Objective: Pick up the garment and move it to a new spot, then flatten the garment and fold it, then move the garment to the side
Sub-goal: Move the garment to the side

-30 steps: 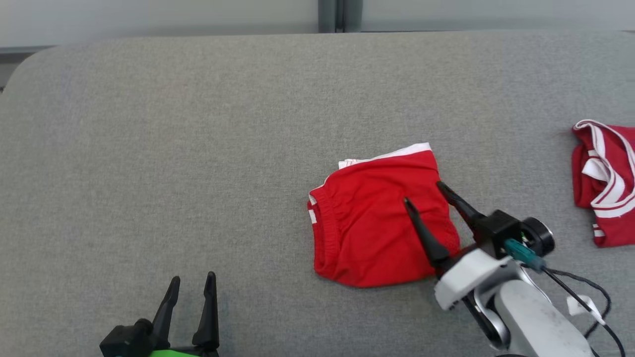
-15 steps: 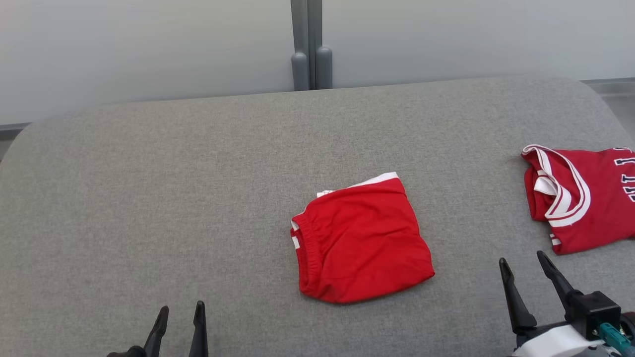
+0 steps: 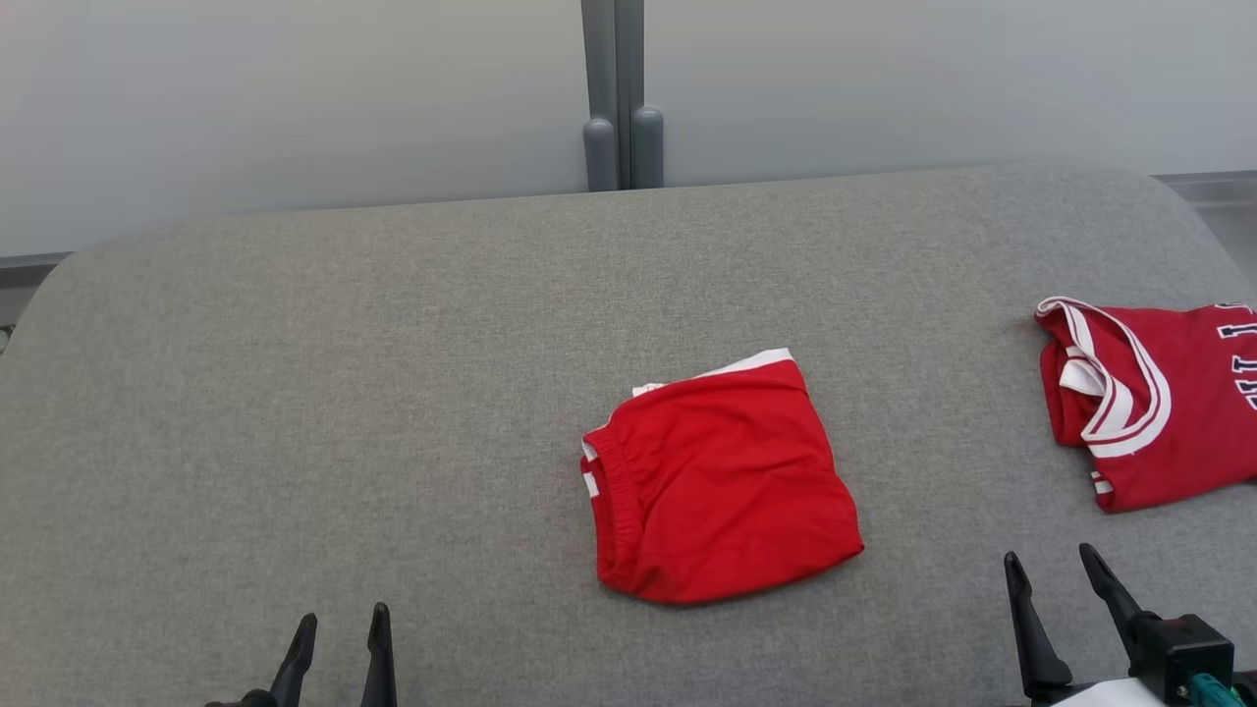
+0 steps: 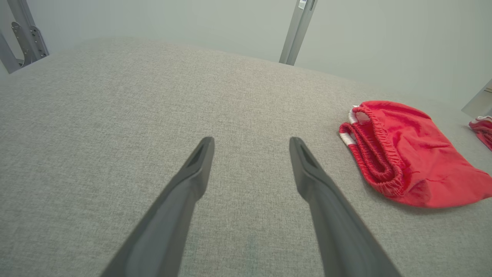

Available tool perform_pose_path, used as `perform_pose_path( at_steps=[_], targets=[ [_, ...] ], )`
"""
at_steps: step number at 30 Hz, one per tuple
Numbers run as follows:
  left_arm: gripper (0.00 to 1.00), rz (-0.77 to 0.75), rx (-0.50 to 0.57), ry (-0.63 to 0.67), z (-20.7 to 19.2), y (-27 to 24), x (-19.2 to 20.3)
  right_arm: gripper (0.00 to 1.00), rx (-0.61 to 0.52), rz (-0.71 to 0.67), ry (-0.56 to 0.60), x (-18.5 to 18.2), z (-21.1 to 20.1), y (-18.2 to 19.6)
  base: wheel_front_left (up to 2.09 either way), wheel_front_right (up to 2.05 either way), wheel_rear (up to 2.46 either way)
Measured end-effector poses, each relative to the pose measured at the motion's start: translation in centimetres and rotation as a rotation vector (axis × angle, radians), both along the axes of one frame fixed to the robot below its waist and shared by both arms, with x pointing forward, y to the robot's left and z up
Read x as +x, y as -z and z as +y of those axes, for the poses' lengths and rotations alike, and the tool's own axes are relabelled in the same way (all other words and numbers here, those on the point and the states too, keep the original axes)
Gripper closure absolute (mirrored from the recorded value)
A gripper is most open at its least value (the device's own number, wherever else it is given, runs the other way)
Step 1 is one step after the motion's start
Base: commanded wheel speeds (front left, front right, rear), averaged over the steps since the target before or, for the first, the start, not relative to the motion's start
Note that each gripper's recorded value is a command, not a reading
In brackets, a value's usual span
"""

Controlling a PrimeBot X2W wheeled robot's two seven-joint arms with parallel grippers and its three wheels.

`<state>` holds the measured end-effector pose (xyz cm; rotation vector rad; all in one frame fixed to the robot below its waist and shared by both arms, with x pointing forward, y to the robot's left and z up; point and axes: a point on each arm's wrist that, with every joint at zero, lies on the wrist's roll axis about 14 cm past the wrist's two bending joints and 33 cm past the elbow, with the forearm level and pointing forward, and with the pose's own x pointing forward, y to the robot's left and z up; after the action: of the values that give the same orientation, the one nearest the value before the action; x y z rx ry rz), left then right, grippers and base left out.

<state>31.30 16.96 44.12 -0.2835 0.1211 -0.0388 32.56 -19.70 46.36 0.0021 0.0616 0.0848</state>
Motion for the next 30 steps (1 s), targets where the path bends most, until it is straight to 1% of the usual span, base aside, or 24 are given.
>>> perform_pose_path(
  at_steps=[3,5,8,9,12,14,16,18,21,24,27,30],
  targets=[
    [0.00,-0.003,0.001,-0.003,0.1,-0.1,-0.1,0.00,0.024,-0.010,0.021,0.2,-0.2,-0.3,0.00,0.00,0.00],
    [0.00,-0.004,0.001,-0.006,0.2,-0.1,-0.1,0.00,0.084,-0.012,0.056,0.7,-0.6,-0.3,0.00,0.00,0.00],
    [0.00,-0.011,0.000,-0.012,0.3,-0.3,-0.1,0.00,0.169,-0.013,0.032,2.3,0.7,-0.4,0.00,0.00,0.00],
    [0.00,-0.012,-0.001,-0.011,0.3,-0.4,-0.1,0.00,0.193,0.007,0.013,3.1,1.3,-0.2,0.00,0.00,0.00],
    [0.00,-0.002,-0.004,-0.001,-0.1,-0.1,0.0,0.00,0.206,0.086,-0.090,6.2,3.5,-0.8,0.00,0.00,0.00],
    [0.00,0.012,-0.005,0.007,-0.3,0.3,0.2,0.00,0.183,0.153,-0.158,8.4,4.8,-1.2,0.00,0.00,0.00],
    [0.00,0.029,-0.005,0.018,-0.7,0.8,0.4,0.00,0.214,0.232,-0.192,9.9,5.9,-1.1,0.00,0.00,0.00],
    [0.00,0.032,-0.005,0.025,-0.9,0.9,1.0,0.00,0.190,0.337,-0.242,10.5,7.2,0.2,0.00,0.00,0.00],
    [0.00,0.028,-0.001,0.023,-0.8,0.8,2.1,0.00,0.174,0.465,-0.273,11.5,8.2,2.2,0.00,0.00,0.00],
    [0.00,0.032,0.001,0.013,-0.5,0.9,2.6,0.00,0.179,0.521,-0.295,12.1,9.5,3.5,0.00,0.00,0.00],
    [0.00,0.033,0.000,0.013,-0.5,1.0,2.9,0.00,0.218,0.556,-0.308,12.2,10.5,4.2,0.00,0.00,0.00],
    [0.00,0.038,0.000,0.002,-0.2,1.1,3.0,0.00,0.195,0.610,-0.323,12.2,11.1,5.7,0.00,0.00,0.00]
  ],
)
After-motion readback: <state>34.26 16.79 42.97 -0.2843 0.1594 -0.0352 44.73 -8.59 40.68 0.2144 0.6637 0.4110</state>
